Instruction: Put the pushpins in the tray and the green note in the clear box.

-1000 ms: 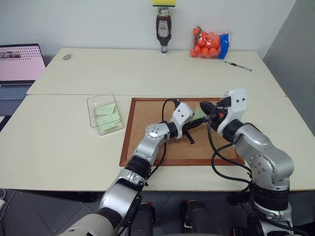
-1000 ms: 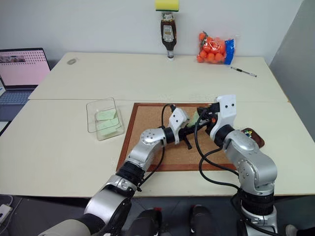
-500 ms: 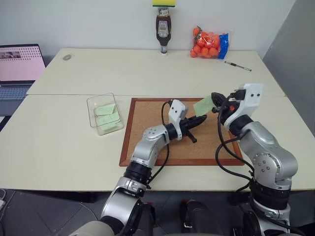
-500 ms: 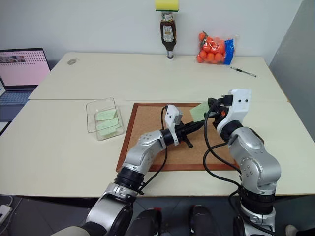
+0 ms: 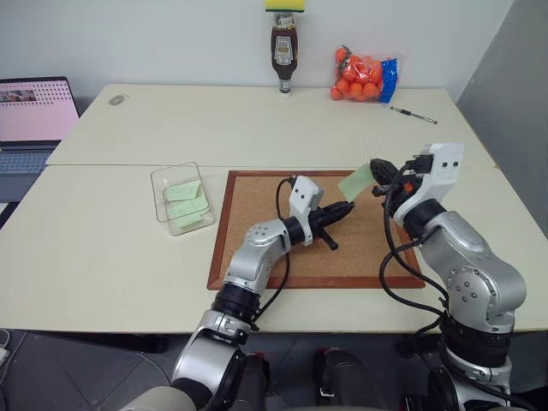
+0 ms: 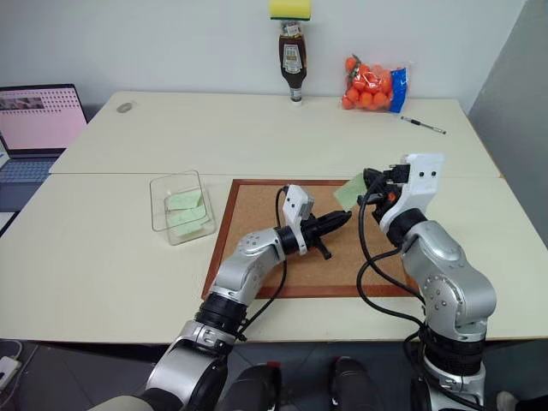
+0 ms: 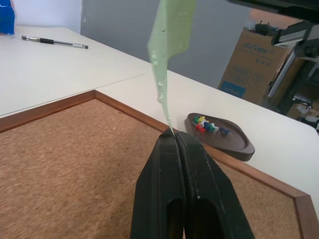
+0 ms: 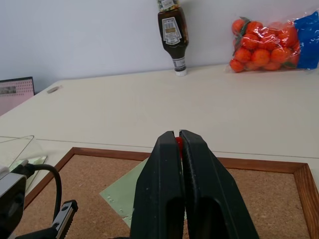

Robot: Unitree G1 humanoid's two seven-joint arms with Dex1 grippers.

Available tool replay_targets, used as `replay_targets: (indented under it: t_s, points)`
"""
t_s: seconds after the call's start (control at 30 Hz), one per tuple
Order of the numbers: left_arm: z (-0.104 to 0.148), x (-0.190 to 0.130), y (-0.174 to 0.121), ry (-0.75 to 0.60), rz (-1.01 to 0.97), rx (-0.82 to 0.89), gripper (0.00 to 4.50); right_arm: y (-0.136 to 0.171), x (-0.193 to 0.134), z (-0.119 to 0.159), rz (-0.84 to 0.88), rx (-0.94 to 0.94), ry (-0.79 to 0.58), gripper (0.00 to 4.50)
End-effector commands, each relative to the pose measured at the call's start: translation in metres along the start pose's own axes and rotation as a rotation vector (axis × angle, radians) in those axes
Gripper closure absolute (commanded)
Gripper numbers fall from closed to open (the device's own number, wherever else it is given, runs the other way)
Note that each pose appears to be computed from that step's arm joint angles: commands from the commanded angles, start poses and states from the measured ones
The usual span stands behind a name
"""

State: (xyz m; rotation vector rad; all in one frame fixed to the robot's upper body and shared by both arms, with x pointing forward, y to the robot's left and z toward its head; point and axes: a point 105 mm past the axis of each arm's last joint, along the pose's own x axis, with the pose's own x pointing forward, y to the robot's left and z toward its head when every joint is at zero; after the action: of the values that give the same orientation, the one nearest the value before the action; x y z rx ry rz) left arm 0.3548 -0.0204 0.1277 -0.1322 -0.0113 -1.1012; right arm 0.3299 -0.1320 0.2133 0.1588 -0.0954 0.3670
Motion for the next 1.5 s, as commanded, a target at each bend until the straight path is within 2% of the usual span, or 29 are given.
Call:
replay_targets:
  t_s: [0.03, 0.53, 0.73, 0.83, 1.0, 1.17, 1.27, 1.5]
  points:
    - [0.021, 0.004, -0.006, -0.055, -0.035, 0.055, 4.49, 0.007, -0.003, 0.010, 0.045, -0.044, -0.037, 4.50]
    - [0.000, -0.017, 0.007, 0.009, 0.043, 0.067, 4.49, -0.001, -0.005, 0.023, 0.025, -0.073, -0.074, 4.50]
    - [0.011, -0.017, 0.010, 0.001, 0.065, 0.243, 4.49, 0.009, -0.004, 0.017, 0.065, -0.071, -0.050, 4.50]
    - [0.029, -0.018, 0.017, -0.037, 0.078, 0.346, 4.04, 0.014, -0.003, 0.013, 0.085, -0.072, -0.033, 4.50]
    - [0.048, -0.018, 0.019, -0.076, 0.055, 0.453, 3.04, 0.016, -0.002, 0.004, 0.099, -0.087, 0.008, 4.50]
    - [0.054, -0.015, 0.009, -0.100, -0.006, 0.473, 2.02, 0.020, -0.001, -0.002, 0.119, -0.101, 0.033, 4.50]
    - [0.052, -0.011, 0.005, -0.087, -0.035, 0.474, 1.61, 0.024, 0.000, -0.004, 0.139, -0.107, 0.043, 4.50]
    - [0.051, 0.005, 0.006, -0.080, -0.008, 0.473, 1.61, 0.040, -0.004, -0.010, 0.225, -0.093, 0.082, 4.50]
